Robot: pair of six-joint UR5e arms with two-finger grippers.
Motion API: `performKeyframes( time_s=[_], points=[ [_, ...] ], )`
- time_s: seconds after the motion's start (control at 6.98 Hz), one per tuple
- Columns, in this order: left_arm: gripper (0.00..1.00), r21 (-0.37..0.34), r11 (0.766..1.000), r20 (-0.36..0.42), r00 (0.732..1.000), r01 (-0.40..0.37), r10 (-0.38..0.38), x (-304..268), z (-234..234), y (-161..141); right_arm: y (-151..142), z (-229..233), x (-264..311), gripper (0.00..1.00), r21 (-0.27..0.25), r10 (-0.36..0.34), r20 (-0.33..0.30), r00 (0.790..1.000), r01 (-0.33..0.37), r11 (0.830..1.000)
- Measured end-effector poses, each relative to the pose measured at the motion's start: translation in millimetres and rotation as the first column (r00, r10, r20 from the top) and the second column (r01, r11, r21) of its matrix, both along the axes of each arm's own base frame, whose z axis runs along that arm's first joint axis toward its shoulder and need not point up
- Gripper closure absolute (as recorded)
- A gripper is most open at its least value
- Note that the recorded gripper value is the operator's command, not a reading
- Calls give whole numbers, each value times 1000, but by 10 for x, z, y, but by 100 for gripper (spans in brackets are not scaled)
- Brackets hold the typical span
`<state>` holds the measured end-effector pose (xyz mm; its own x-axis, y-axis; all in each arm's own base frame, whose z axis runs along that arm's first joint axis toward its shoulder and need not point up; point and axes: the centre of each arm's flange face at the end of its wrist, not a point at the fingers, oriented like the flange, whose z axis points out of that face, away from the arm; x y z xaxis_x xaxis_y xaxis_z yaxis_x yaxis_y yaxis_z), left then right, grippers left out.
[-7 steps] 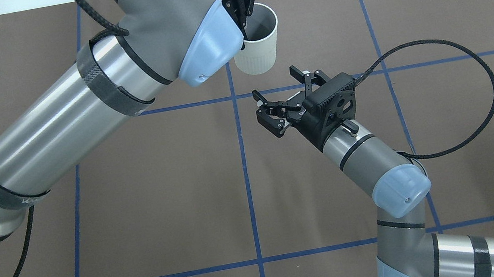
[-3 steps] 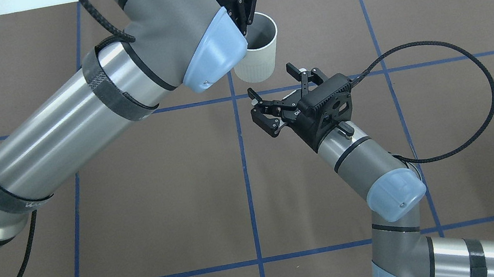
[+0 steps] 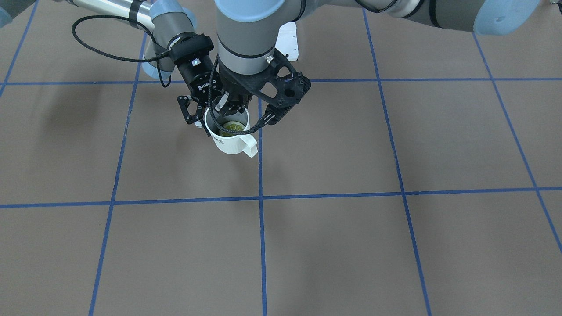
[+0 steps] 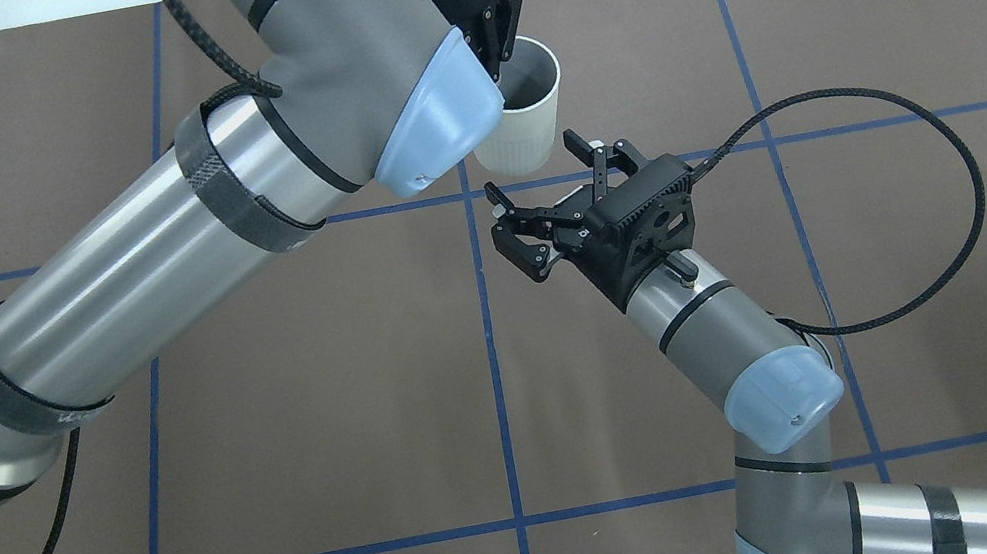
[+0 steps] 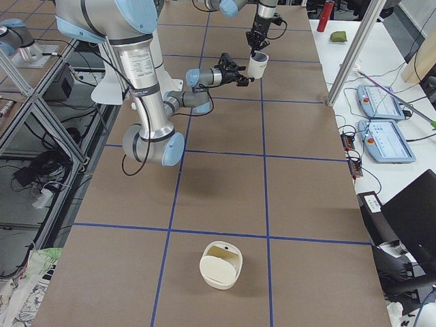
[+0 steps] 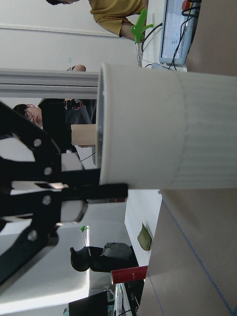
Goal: Left arm hands cup to right arm to dump lemon
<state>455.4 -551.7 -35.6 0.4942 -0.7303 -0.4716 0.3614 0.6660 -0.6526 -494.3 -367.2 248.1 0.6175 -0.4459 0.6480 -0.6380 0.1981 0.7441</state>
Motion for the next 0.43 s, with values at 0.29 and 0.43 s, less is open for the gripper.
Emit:
performKeyframes(
  time_s=[0.29,0.43],
  points=[
    [100,-2,1000,1,1000,-9,9,54,10,49,2,-17,-4,2,1,0,2,1000,0,1000],
    [100,-5,1000,4,1000,-14,14,82,18,75,0,-22,-4,2,1,2,3,1000,-2,1000]
  ],
)
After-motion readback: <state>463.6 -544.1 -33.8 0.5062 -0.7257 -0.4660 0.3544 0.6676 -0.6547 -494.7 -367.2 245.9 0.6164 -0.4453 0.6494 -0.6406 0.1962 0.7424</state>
